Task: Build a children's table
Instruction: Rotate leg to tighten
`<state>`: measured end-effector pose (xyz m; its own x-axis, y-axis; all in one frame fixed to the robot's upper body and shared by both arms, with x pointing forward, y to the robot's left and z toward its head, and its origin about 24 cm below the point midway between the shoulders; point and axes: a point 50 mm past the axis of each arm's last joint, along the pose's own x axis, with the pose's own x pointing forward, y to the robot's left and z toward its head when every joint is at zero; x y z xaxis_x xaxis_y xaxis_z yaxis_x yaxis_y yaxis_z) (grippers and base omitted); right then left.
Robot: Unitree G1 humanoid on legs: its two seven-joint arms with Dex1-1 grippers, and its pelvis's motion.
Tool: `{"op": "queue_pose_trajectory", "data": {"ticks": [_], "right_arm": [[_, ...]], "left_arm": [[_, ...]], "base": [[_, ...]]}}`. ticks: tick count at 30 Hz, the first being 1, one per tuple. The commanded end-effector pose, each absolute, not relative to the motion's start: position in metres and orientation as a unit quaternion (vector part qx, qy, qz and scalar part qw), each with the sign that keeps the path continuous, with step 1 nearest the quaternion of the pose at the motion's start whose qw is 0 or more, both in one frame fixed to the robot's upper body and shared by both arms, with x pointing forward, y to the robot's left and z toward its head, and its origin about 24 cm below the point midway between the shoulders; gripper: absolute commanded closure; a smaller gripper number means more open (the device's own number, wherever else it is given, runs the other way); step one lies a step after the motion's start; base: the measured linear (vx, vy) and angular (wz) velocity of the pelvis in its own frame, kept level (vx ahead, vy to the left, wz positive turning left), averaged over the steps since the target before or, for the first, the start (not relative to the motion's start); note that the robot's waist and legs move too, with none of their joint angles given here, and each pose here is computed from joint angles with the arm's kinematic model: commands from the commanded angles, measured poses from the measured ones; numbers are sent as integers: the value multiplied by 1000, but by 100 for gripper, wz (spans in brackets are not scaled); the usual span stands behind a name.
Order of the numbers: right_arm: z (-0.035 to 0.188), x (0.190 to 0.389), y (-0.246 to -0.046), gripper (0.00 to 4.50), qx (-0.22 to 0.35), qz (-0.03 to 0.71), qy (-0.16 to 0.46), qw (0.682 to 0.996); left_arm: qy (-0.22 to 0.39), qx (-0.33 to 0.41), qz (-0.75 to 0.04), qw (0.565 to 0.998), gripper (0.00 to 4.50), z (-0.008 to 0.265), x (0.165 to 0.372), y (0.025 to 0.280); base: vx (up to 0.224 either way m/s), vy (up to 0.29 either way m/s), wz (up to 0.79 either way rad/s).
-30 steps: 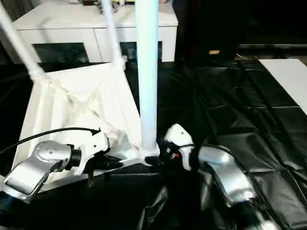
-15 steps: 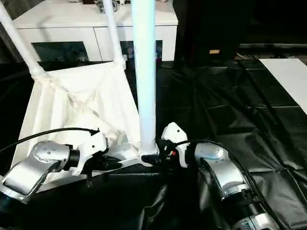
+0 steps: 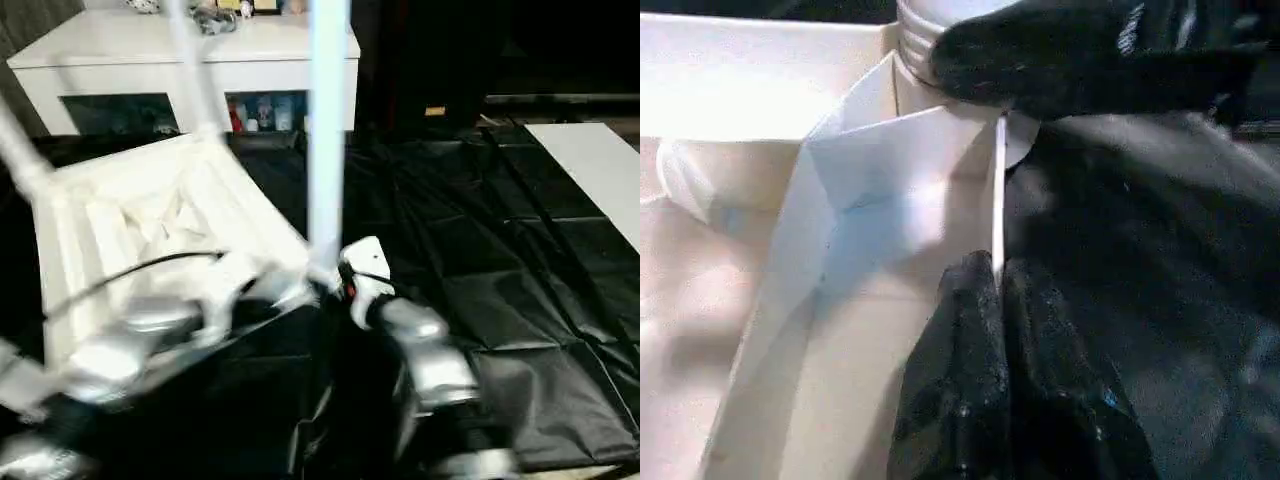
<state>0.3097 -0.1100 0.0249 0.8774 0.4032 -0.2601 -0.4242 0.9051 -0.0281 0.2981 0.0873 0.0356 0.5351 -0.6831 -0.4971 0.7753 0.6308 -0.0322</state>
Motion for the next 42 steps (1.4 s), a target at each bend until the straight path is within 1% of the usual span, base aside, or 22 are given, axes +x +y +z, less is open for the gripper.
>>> {"op": "queue_pose_trajectory", "data": {"ticks": [1, 2, 4, 5, 6, 7, 8, 10, 13, 15, 16, 18, 19, 21, 22, 23, 26, 29, 36, 37, 40, 42], "right_arm": [[6, 304, -109, 181, -61, 186, 171, 966], [4, 302, -94, 181, -57, 218, 174, 959], [7, 299, -81, 181, -39, 259, 166, 951], [7, 299, -81, 181, -39, 259, 166, 951], [13, 298, -76, 146, -37, 275, 141, 950], [14, 298, -76, 146, -37, 276, 138, 950], [19, 299, -76, 126, -42, 283, 122, 950], [28, 303, -82, 108, -44, 302, 105, 947], [35, 306, -89, 80, -42, 323, 100, 940], [43, 306, -97, 80, -39, 359, 95, 928], [47, 304, -101, 80, -46, 391, 93, 915], [50, 292, -110, 80, -92, 475, 93, 870], [51, 289, -114, 80, -104, 495, 96, 857], [53, 280, -130, 80, -129, 543, 110, 823], [53, 280, -130, 80, -129, 543, 110, 823], [53, 278, -134, 80, -132, 553, 113, 815], [53, 275, -136, 80, -135, 566, 115, 805], [52, 275, -133, 80, -130, 574, 116, 800], [51, 285, -126, 80, -114, 565, 105, 810], [52, 287, -124, 80, -102, 563, 104, 813], [52, 288, -124, 80, -94, 565, 105, 813], [52, 288, -124, 112, -96, 568, 106, 810]], "left_arm": [[292, 115, -382, 869, 450, 12, 294, 95], [293, 123, -385, 867, 450, 11, 294, 92], [294, 129, -391, 863, 450, 11, 294, 90], [294, 129, -391, 863, 450, 11, 294, 90], [297, 136, -395, 858, 450, 12, 294, 91], [298, 137, -396, 858, 450, 12, 294, 92], [301, 146, -401, 853, 450, 12, 293, 95], [319, 163, -420, 834, 450, 9, 288, 105], [332, 176, -436, 818, 450, 8, 283, 113], [343, 183, -452, 803, 450, 8, 278, 121], [343, 188, -465, 794, 450, 9, 275, 123], [356, 194, -492, 770, 450, 10, 268, 130], [354, 199, -511, 758, 450, 12, 265, 132], [354, 207, -548, 729, 450, 18, 257, 140], [354, 207, -548, 729, 450, 18, 257, 140], [336, 221, -558, 726, 450, 21, 257, 142], [328, 222, -564, 725, 450, 26, 256, 144], [327, 221, -571, 720, 450, 30, 252, 146], [327, 217, -579, 715, 450, 31, 249, 145], [327, 216, -579, 715, 450, 31, 248, 145], [327, 214, -579, 715, 450, 30, 248, 145], [328, 215, -579, 715, 450, 30, 247, 145]], "base": [[0, 0, 0], [0, 0, 0], [0, 0, 0], [0, 0, 0], [0, 0, 0], [0, 0, 0], [0, 0, 0], [0, 0, 0], [0, 0, 0], [0, 0, 0], [0, 0, 0], [0, 0, 0], [0, 0, 0], [0, 0, 0], [0, 0, 0], [0, 0, 0], [0, 0, 0], [0, 0, 0], [0, 0, 0], [0, 0, 0], [0, 0, 0], [0, 0, 0]]}}
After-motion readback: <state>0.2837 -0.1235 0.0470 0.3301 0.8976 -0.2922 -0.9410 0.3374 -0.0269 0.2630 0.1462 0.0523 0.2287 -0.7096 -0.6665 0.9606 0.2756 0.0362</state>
